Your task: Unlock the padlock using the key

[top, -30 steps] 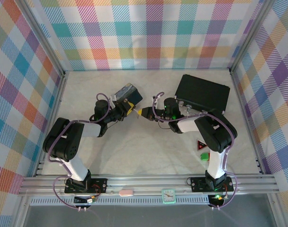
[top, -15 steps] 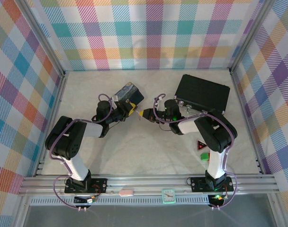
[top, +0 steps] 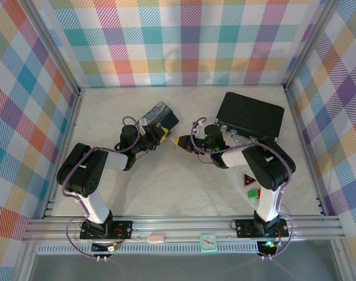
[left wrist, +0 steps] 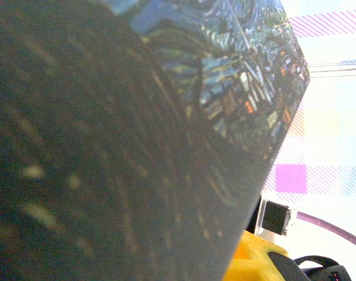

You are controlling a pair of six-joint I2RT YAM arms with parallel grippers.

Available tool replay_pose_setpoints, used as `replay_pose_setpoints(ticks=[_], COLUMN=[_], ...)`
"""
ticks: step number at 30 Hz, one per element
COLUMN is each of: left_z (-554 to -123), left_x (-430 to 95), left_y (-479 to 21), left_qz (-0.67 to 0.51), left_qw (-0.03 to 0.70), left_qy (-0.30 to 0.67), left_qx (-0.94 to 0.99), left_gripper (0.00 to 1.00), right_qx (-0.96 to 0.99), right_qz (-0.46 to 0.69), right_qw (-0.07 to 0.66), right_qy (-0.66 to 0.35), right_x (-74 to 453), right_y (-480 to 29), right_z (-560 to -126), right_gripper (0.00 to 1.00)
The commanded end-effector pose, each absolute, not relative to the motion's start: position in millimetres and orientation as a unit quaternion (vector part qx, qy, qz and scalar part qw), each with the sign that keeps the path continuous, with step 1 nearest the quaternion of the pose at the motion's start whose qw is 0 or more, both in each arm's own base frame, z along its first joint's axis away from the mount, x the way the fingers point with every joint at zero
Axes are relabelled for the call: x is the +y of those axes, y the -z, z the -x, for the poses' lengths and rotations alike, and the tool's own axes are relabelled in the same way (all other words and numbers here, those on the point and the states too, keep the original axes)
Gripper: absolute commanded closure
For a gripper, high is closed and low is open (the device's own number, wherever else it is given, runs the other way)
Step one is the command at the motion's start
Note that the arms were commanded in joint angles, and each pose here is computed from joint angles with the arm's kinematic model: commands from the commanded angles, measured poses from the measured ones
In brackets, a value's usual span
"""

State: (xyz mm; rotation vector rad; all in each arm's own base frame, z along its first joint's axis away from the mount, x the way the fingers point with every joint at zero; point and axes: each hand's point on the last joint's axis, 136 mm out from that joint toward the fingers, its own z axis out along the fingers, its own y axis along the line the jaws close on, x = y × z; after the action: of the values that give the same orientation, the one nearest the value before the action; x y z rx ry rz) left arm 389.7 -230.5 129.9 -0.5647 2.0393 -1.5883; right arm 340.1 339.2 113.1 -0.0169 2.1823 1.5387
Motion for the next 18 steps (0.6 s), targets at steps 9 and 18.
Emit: replay_pose_setpoints(ticks=[9, 18], left_z=[-387.3, -385.4], left_x=[-237.2, -240.5], left_y=[-142.0, -140.0], left_qz=[0.187, 0.186], left_qw=[0.262, 0.259], left_qy=[0.595, 0.594], left_qx=[0.737, 0.739], left_gripper=[1.0, 1.0], right_qx=[0.781, 0.772], right_qz=[0.016, 0.02], right_qw=[0.258, 0.26], right_qy=[-0.569, -0.58], right_x=[337.8, 341.4], right_y=[-132.3, -138.2], right_z=[-343.7, -345.8], right_gripper=[1.0, 1.0])
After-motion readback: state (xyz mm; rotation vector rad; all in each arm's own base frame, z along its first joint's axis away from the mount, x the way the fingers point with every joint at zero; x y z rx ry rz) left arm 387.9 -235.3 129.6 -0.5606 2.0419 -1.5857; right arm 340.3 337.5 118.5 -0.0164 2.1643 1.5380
